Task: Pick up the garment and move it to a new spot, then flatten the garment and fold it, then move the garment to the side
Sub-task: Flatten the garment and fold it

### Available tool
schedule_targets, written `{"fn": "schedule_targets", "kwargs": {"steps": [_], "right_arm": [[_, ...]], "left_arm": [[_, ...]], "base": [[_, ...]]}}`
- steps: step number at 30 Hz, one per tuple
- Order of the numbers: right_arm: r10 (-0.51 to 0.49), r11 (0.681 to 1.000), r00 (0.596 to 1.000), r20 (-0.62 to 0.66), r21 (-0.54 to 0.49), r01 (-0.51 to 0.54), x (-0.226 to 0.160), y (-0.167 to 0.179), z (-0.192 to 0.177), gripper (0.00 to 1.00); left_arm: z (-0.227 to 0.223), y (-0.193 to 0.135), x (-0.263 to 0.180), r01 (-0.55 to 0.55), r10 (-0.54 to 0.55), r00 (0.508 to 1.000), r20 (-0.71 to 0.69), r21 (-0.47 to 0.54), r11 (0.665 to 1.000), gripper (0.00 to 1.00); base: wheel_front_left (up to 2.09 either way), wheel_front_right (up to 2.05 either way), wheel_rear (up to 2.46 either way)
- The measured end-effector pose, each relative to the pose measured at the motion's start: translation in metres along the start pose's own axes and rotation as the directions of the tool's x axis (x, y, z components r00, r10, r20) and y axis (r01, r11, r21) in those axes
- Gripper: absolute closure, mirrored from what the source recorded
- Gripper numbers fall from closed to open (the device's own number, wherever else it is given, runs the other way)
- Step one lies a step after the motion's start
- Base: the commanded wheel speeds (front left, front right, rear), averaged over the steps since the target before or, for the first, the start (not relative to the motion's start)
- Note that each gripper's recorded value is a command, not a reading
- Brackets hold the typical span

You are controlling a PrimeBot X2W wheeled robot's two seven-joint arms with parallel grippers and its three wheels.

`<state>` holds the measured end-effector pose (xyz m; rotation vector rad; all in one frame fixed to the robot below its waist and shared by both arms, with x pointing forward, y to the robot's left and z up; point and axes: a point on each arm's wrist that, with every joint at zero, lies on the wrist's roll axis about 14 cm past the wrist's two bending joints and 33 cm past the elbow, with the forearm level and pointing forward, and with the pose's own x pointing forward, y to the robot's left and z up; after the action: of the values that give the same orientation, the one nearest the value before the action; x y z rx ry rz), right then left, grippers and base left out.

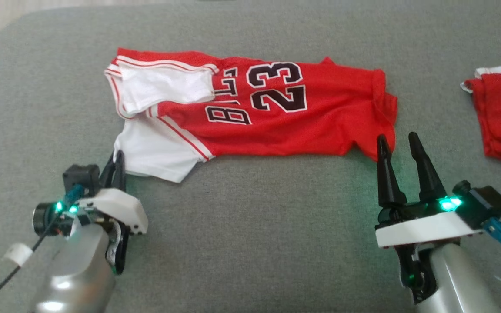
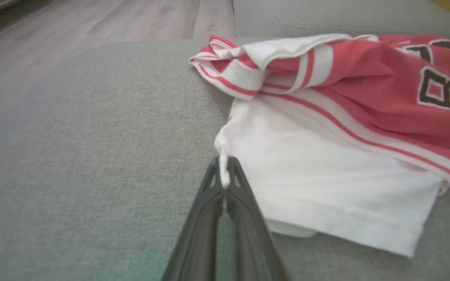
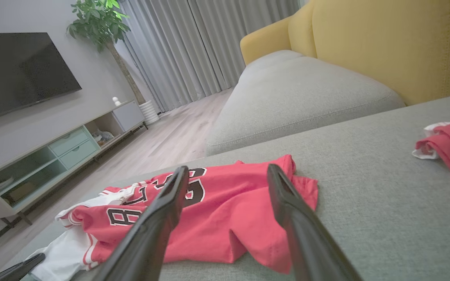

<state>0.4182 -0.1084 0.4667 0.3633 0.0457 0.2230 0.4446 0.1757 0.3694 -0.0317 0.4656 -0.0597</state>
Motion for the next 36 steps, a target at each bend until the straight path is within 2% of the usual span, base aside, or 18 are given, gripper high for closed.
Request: {"fn": "schedule_targets", "kwargs": {"steps": [11,15,19,20,21,22,30,36], "right_arm": [[0.072,0.997,0.997,0.009,0.000,-0.072,-0.016,0.031,0.007,0.00],[0.095,0.995,0.995,0.018,-0.004,-0.095,-0.020,0.040,0.011,0.00],[0.113,0.994,0.993,0.022,-0.007,-0.113,-0.019,0.046,0.012,0.00],[0.113,0.994,0.993,0.020,-0.007,-0.113,-0.019,0.046,0.012,0.00],[0.113,0.994,0.993,0.019,-0.007,-0.113,-0.020,0.046,0.011,0.00],[0.112,0.994,0.994,0.018,-0.007,-0.112,-0.020,0.046,0.011,0.00],[0.097,0.995,0.995,0.011,-0.005,-0.097,-0.024,0.041,0.009,0.00],[0.071,0.997,0.997,0.029,0.003,-0.071,-0.025,0.032,0.014,0.00]], "left_arm": [[-0.016,0.003,-0.065,0.001,0.003,0.999,0.052,-0.068,0.998,1.00],[-0.027,0.014,-0.088,-0.034,0.038,0.998,0.052,-0.075,0.997,1.00],[-0.017,0.021,-0.097,-0.064,0.071,0.993,0.094,-0.073,0.995,1.00],[-0.012,0.021,-0.097,-0.066,0.074,0.991,0.108,-0.074,0.995,0.73],[-0.006,0.019,-0.097,-0.064,0.073,0.989,0.127,-0.075,0.995,0.06],[0.002,0.017,-0.096,-0.062,0.073,0.986,0.150,-0.077,0.995,0.00],[0.063,-0.013,-0.094,0.022,-0.002,0.938,0.345,-0.053,0.998,0.00],[0.091,-0.029,-0.090,0.064,-0.049,0.904,0.425,-0.021,0.998,0.00]], "base": [[0.00,0.00,0.00],[0.00,0.00,0.00],[0.00,0.00,0.00],[0.00,0.00,0.00],[0.00,0.00,0.00],[0.00,0.00,0.00],[0.00,0.00,0.00],[0.00,0.00,0.00]]}}
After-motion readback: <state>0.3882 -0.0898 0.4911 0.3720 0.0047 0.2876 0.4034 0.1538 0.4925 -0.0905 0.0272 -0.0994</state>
